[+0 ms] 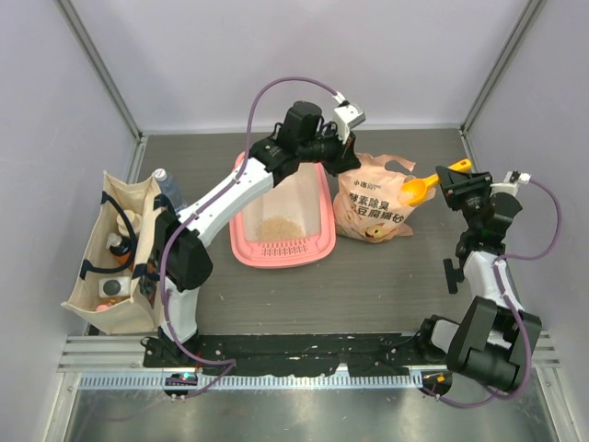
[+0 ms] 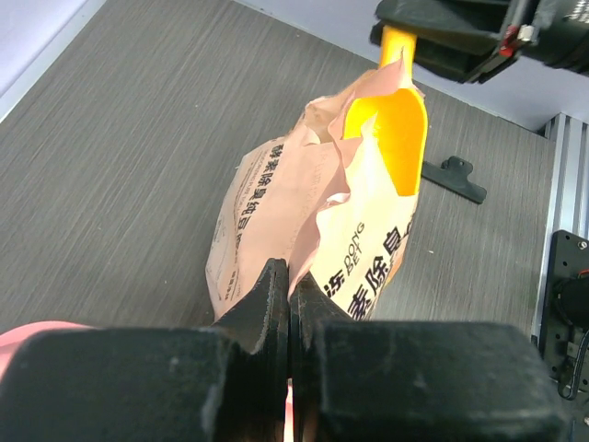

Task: Fill the litter box with clean litter
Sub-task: 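Scoop the cat litter from the cat litter bag.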

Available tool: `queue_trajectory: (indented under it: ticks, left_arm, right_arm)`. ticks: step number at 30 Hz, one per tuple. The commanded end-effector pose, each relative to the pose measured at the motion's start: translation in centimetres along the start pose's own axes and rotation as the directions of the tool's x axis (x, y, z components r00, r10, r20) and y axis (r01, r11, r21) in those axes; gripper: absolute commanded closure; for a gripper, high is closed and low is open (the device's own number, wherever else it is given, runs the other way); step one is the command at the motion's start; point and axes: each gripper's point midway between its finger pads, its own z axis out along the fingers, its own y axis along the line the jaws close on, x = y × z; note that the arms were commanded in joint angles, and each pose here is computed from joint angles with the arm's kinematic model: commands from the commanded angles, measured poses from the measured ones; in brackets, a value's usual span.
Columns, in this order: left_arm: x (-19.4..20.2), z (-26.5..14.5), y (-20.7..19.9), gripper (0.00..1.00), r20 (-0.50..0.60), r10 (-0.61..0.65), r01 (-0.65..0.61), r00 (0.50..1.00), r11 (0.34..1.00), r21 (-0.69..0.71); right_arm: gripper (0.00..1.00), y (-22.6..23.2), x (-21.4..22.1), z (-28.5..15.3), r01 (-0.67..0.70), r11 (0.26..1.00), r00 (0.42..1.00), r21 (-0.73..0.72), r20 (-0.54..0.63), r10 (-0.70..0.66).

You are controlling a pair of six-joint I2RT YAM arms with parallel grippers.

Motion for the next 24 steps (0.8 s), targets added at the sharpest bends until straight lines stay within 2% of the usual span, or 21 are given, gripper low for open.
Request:
queue_trajectory:
  ticks: [1,4,9,11,13,16,19,24]
  left_arm:
    - [-5.4,-1.9,-0.2,1.0,0.134,0.082,-0.081,0.988,0.997,-0.008]
    - [-5.7,-2.2,-0.5,1.0,0.15,0.086,-0.086,0.985,0.996,-0.004]
    - [-5.7,-2.5,-0.7,1.0,0.17,0.088,-0.089,0.981,0.996,0.0]
    - [-5.7,-2.7,-0.7,1.0,0.172,0.09,-0.091,0.981,0.996,-0.002]
    - [-5.6,-2.9,-0.6,1.0,0.172,0.088,-0.089,0.981,0.996,-0.003]
    - [-5.6,-2.9,-0.5,1.0,0.171,0.087,-0.087,0.981,0.996,-0.004]
    - [-5.3,-3.0,-0.5,1.0,0.15,0.085,-0.086,0.985,0.996,-0.003]
    - [-4.3,-3.1,-0.1,1.0,0.081,0.121,-0.12,0.989,0.993,-0.021]
  right_arm:
    - [0.98,1.4,-1.4,-0.7,0.178,0.984,0.981,-0.006,0.075,-0.177]
    - [0.92,-0.1,-0.4,-1.2,0.223,0.974,0.974,0.028,0.035,-0.224]
    - [0.92,-1.5,0.3,-2.1,0.303,0.949,0.952,0.092,0.028,-0.306]
    - [0.96,-1.8,0.4,-2.4,0.297,0.948,0.954,0.112,0.02,-0.301]
    - [0.99,-2.8,1.0,-2.5,0.249,0.958,0.968,0.143,-0.005,-0.251]
    - [0.99,-4.4,1.4,-2.4,0.107,0.977,0.994,0.182,-0.008,-0.108]
    - [0.99,-5.5,0.2,-2.0,-0.027,0.982,0.999,0.189,0.03,0.022]
    - [0.99,-3.8,-2.1,-0.6,-0.173,0.983,0.982,0.062,0.082,0.168]
